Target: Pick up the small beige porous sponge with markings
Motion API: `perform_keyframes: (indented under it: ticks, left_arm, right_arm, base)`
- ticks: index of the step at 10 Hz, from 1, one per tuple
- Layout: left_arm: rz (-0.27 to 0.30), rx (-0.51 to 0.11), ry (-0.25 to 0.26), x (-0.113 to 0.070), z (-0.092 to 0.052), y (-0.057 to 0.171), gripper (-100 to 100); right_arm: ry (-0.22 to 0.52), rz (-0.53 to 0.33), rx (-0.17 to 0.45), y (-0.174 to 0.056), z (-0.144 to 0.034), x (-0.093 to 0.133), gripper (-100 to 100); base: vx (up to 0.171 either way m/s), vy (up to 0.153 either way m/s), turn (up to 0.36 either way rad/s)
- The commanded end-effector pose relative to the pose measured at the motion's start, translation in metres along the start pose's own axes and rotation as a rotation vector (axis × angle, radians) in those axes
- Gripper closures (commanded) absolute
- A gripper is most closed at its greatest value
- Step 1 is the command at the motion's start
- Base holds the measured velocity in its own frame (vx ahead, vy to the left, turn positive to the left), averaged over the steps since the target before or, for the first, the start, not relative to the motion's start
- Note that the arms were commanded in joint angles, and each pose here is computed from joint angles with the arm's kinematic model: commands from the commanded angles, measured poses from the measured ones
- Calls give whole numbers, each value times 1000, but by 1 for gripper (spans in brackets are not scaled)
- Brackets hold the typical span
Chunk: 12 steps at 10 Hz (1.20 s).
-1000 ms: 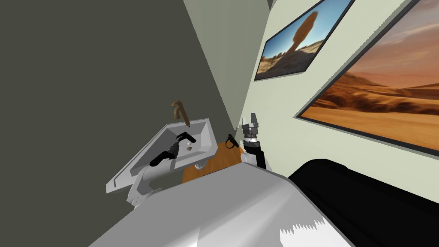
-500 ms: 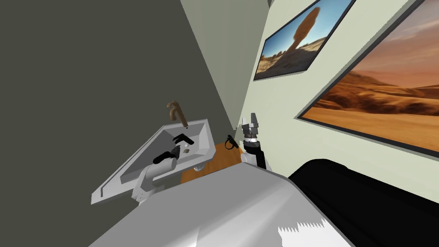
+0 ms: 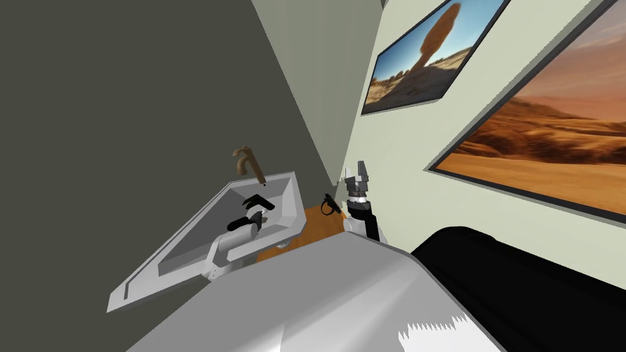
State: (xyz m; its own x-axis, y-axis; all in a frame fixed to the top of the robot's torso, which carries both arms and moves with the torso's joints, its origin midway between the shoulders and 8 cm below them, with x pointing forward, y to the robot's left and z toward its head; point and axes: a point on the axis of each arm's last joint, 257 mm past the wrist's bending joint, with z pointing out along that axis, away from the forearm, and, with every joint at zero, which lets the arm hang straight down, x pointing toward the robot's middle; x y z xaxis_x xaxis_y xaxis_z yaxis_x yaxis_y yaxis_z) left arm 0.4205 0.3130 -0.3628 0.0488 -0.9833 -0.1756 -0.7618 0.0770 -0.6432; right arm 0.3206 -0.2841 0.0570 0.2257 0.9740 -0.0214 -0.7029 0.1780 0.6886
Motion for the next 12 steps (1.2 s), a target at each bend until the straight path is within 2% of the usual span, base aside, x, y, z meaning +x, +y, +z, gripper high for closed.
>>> perform_keyframes:
  ticks: [1, 2, 3, 6, 7, 11, 12]
  left_arm:
    - [0, 0, 0, 0, 0, 0, -100]
    - [-1, -1, 1, 0, 0, 1, 0]
    - [0, 8, -2, 0, 6, 0, -100]
    - [1, 12, -4, 0, 10, 0, -100]
    - [1, 15, -4, 0, 11, -1, 100]
    - [2, 14, -4, 0, 11, 0, 100]
    - [2, 14, -4, 0, 11, 0, 0]
  right_arm:
    - [0, 0, 0, 0, 0, 0, 0]
    - [0, 0, 0, 0, 0, 0, 0]
    - [0, 0, 0, 0, 0, 0, 0]
    - [0, 0, 0, 0, 0, 0, 0]
    - [0, 0, 0, 0, 0, 0, 0]
    - [0, 0, 0, 0, 0, 0, 0]
    - [0, 0, 0, 0, 0, 0, 0]
  base:
    - [24, 0, 1]
    - [0, 0, 0]
    - [14, 6, 13]
    - [16, 7, 6]
    - [0, 0, 0]
    - [0, 0, 0]
    - [0, 0, 0]
